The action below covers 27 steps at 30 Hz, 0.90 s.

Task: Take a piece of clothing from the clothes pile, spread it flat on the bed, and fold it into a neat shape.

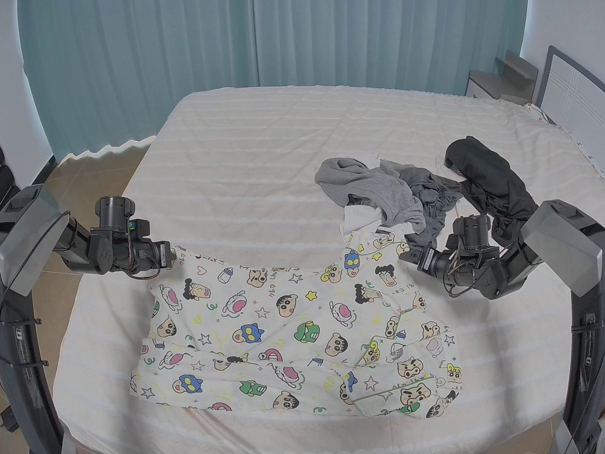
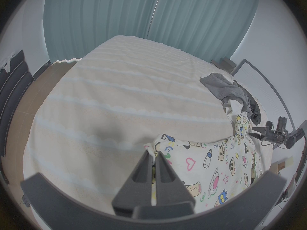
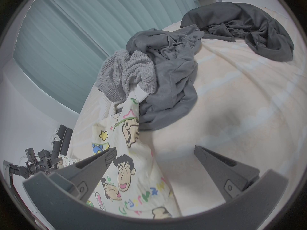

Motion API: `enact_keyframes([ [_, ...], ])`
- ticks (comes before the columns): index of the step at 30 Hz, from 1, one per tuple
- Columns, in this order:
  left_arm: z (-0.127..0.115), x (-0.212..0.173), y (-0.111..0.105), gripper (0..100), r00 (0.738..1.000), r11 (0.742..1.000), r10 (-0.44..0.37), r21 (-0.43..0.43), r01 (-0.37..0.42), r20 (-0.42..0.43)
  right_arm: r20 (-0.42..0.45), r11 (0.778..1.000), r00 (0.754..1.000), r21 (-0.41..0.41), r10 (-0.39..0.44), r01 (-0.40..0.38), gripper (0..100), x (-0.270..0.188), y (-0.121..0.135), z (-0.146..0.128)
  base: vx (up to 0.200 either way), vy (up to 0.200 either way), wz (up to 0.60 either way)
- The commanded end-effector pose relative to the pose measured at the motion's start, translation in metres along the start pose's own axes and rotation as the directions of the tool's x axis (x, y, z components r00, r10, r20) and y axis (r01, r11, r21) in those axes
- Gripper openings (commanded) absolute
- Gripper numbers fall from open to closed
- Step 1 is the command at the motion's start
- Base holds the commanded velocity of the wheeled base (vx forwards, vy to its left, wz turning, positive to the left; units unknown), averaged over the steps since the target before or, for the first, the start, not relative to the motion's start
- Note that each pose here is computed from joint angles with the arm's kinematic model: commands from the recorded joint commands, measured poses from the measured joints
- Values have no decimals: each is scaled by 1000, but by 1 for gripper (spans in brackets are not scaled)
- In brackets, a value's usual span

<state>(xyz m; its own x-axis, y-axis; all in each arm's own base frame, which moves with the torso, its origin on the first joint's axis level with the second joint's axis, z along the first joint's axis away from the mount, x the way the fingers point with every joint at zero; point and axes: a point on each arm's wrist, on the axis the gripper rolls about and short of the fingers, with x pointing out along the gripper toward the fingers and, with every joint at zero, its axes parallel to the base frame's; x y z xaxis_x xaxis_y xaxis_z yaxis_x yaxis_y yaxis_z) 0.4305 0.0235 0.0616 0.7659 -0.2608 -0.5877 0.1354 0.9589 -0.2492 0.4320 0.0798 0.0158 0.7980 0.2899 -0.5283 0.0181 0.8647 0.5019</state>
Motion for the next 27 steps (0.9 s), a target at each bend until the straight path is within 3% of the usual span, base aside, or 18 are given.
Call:
enact_keyframes([
  [1, 2, -8, -5, 0, 1000, 1000, -4, 6, 4, 9, -18, 1000, 1000, -5, 12, -12, 100, 19, -4, -7, 0, 0, 0],
  [9, 0, -6, -6, 0, 1000, 1000, -5, 5, 5, 0, -2, 994, 995, -51, 97, -97, 100, 41, 24, -8, 0, 0, 0],
  [15, -2, -6, -5, 0, 1000, 1000, -4, 1, 4, -4, -34, 992, 993, -66, 109, -111, 100, 52, 43, -7, 0, 0, 0],
  [16, -2, -6, -5, 0, 1000, 1000, -4, 0, 4, -7, -30, 992, 994, -67, 109, -111, 0, 53, 44, -7, 0, 0, 0],
  [27, -4, -11, -5, 0, 1000, 1000, 9, 1, -9, -13, 11, 992, 994, -72, 105, -104, 0, 52, 46, -4, 0, 0, 0],
])
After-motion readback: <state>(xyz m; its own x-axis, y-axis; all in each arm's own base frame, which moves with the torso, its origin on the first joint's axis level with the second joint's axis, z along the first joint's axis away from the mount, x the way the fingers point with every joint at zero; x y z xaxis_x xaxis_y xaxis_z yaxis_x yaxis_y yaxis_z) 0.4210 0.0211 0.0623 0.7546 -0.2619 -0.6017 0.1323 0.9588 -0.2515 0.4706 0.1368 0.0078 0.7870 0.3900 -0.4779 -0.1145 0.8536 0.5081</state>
